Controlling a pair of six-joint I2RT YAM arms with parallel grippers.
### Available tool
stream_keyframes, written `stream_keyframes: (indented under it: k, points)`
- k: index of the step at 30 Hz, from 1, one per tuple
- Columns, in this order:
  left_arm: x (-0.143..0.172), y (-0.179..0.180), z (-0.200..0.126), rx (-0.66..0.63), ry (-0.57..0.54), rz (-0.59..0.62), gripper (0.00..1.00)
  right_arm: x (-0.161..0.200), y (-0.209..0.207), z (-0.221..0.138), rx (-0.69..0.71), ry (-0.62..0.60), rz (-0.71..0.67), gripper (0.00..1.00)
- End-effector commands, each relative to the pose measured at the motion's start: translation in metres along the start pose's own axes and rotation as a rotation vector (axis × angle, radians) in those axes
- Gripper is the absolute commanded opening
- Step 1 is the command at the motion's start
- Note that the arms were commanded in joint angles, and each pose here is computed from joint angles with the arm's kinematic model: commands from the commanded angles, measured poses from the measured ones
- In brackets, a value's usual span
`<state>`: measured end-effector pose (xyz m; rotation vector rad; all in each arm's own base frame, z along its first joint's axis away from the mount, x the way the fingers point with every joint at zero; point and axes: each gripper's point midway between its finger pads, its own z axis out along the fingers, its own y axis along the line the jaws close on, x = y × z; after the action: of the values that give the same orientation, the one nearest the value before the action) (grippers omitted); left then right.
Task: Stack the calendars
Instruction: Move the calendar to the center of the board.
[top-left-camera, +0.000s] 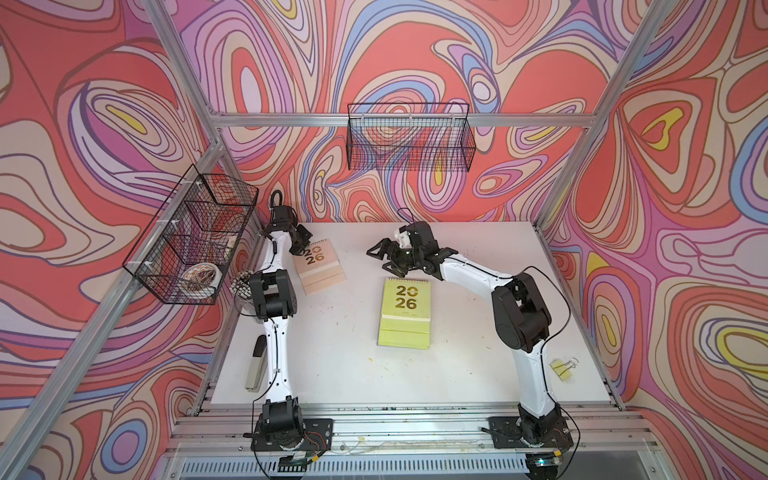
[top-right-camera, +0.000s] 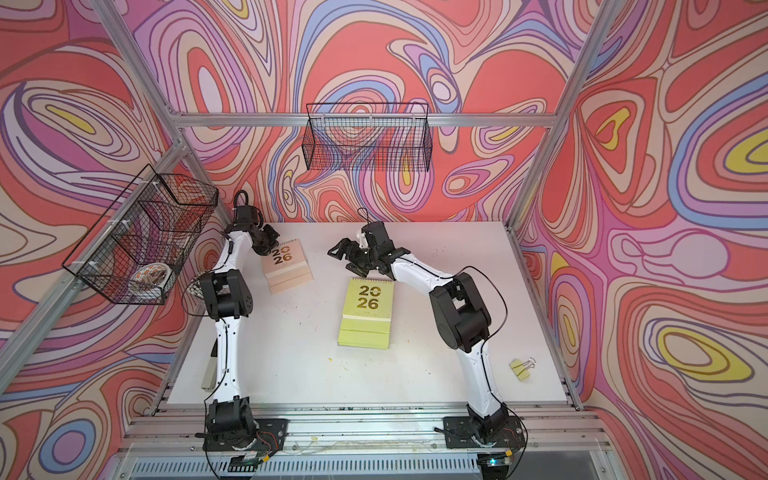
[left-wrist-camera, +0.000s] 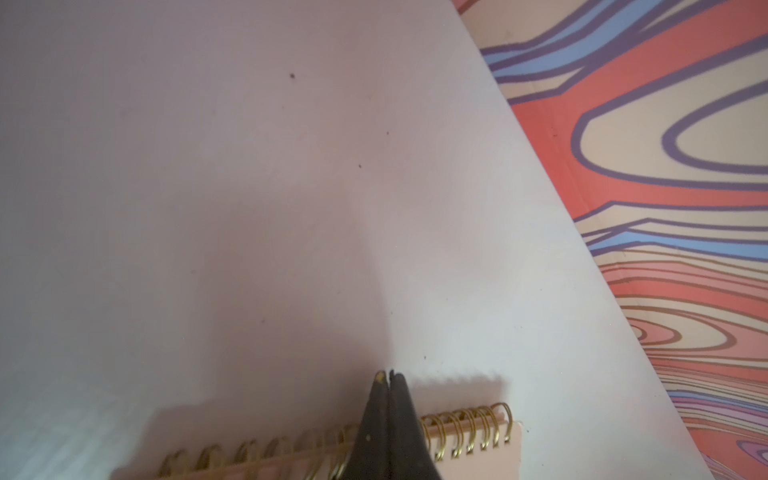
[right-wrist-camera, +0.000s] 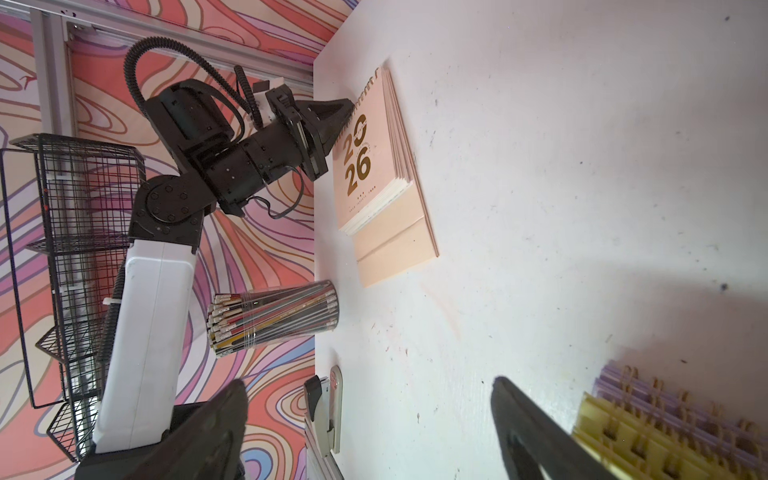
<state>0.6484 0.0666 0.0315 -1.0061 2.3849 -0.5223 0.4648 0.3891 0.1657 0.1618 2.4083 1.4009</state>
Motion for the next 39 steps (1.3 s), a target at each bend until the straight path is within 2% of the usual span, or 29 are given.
stream_keyframes:
  k: [1, 9, 15, 19, 27, 32, 39]
  points:
    - [0.049, 0.025, 0.003, -0.106, 0.162, -0.019, 0.0, -0.003, 0.024, -0.014, -0.044, -0.022, -0.02, 0.92]
    - [0.086, 0.032, -0.013, -0.112, 0.253, -0.036, 0.0, -0.008, 0.034, -0.013, -0.014, 0.007, -0.02, 0.92]
    - [0.119, 0.032, -0.025, -0.106, 0.309, -0.026, 0.0, -0.001, 0.021, 0.004, -0.008, 0.03, 0.046, 0.91]
    - [0.136, 0.027, -0.036, -0.1, 0.326, 0.0, 0.0, 0.007, 0.016, 0.018, 0.051, 0.04, 0.059, 0.91]
    - [0.139, 0.016, -0.068, -0.109, 0.289, 0.078, 0.0, 0.022, 0.01, 0.043, 0.149, 0.034, 0.069, 0.91]
    - [0.131, 0.006, -0.104, -0.105, 0.233, 0.146, 0.0, 0.035, -0.001, 0.057, 0.209, 0.029, 0.085, 0.9]
    - [0.132, 0.031, -0.142, -0.248, 0.205, 0.289, 0.0, 0.053, -0.018, 0.073, 0.282, 0.035, 0.099, 0.89]
